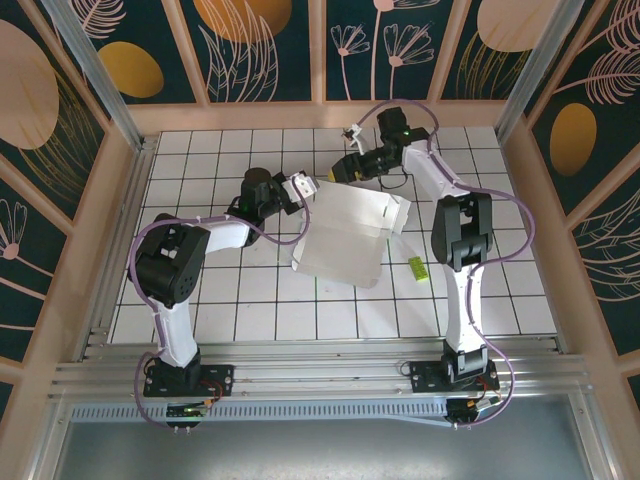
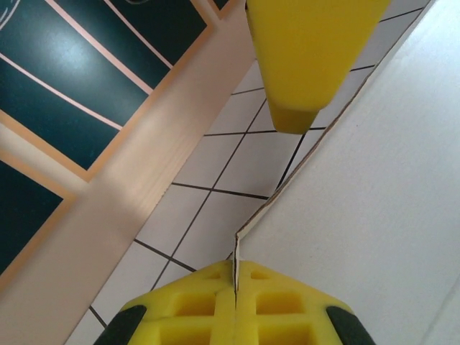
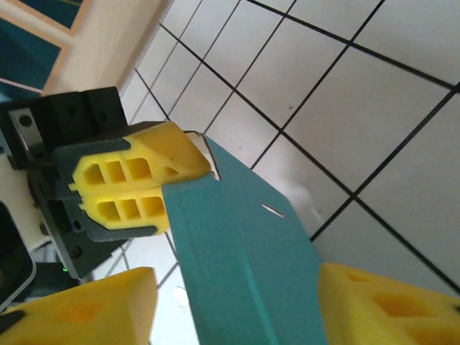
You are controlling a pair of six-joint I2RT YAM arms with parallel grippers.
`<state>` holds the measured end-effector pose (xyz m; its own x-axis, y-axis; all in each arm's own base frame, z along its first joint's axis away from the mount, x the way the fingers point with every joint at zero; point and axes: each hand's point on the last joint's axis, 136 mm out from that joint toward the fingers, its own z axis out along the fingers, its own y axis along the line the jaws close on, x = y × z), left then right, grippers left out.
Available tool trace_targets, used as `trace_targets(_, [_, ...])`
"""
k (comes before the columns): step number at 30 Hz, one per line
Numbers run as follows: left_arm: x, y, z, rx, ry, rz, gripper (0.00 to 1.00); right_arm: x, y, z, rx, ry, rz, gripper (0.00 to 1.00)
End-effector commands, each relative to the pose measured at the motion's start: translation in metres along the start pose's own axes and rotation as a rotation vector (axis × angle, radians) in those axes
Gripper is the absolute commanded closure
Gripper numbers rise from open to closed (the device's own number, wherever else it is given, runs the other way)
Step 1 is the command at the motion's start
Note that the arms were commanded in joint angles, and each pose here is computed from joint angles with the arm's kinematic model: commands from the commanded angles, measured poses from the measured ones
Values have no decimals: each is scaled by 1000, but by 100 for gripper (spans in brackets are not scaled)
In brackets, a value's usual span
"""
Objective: Fold the paper box
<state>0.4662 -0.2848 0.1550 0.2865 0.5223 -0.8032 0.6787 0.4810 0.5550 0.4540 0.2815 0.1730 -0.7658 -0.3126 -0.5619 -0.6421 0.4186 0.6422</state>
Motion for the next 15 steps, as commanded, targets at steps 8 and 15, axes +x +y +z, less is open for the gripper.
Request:
trace_targets(8, [-14, 2, 7, -23, -79, 66, 100, 22, 5, -9, -83, -45, 93, 34])
trace_targets(15, [-10, 1, 10, -23, -71, 85, 100, 15, 10, -38, -109, -142, 120, 29])
